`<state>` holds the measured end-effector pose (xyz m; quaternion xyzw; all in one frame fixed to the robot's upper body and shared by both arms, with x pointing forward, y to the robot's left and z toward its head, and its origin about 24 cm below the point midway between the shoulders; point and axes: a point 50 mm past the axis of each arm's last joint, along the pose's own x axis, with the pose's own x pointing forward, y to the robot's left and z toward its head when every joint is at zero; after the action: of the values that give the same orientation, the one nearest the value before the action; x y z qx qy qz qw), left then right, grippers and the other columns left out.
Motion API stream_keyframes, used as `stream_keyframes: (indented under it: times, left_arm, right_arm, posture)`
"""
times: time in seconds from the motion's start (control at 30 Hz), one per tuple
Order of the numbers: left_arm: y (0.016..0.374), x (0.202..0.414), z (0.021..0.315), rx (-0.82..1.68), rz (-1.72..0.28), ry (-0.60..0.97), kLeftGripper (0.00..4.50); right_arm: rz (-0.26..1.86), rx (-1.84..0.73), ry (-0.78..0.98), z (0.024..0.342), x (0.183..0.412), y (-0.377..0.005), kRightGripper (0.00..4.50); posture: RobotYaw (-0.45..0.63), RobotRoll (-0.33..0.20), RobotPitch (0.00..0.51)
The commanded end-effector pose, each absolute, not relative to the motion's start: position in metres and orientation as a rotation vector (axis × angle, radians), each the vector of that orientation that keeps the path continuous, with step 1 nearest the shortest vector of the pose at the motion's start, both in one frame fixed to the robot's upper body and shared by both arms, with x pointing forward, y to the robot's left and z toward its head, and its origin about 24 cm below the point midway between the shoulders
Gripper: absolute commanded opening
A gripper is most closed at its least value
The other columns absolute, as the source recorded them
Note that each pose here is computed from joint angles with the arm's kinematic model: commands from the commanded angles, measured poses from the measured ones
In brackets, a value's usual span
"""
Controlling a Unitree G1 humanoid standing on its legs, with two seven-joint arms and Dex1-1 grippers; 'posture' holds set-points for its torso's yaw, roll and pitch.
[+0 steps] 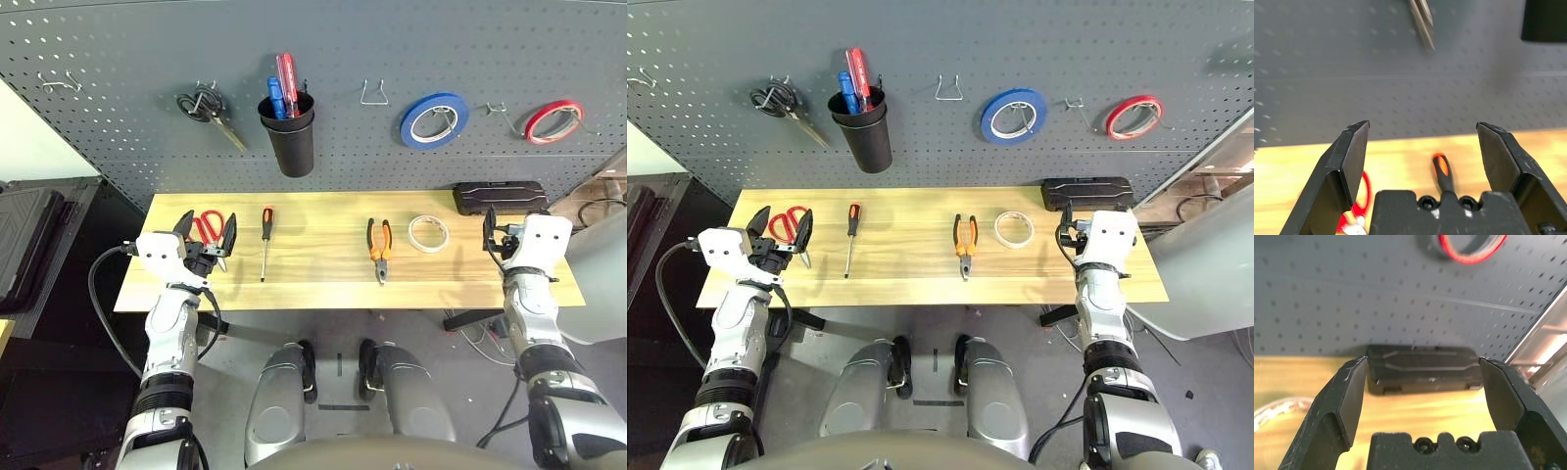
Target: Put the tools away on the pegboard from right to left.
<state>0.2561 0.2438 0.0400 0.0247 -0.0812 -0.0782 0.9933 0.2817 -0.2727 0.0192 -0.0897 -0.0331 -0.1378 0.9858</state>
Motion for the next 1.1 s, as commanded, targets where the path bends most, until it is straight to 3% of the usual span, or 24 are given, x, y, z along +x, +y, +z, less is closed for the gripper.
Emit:
stream_keyframes:
  times: [0.03, 0.5, 0.8, 1.1]
  left_arm:
    - [0.233, 0.249, 0.037, 0.096, -0.290, -0.116, 4.47]
    - [0.193, 0.243, 0.043, 0.301, -0.779, -0.081, 4.47]
    - [0.179, 0.242, 0.045, 0.398, -0.944, -0.073, 4.47]
    - [0.171, 0.242, 0.049, 0.399, -0.965, -0.077, 4.47]
  right_arm:
    - [-0.246, -0.182, 0.020, 0.014, 0.279, -0.281, 4.50]
    - [0.131, -0.380, 0.326, 0.025, 0.308, -0.283, 4.50]
    - [0.421, -0.414, 0.556, 0.035, 0.326, -0.267, 4.50]
    - [0.639, -0.582, 0.754, 0.042, 0.343, -0.250, 4.50]
  posture:
    - [0.06, 0.000, 0.264]
    - [0.05, 0.000, 0.296]
    - [0.06, 0.000, 0.305]
    - [0.09, 0.000, 0.326]
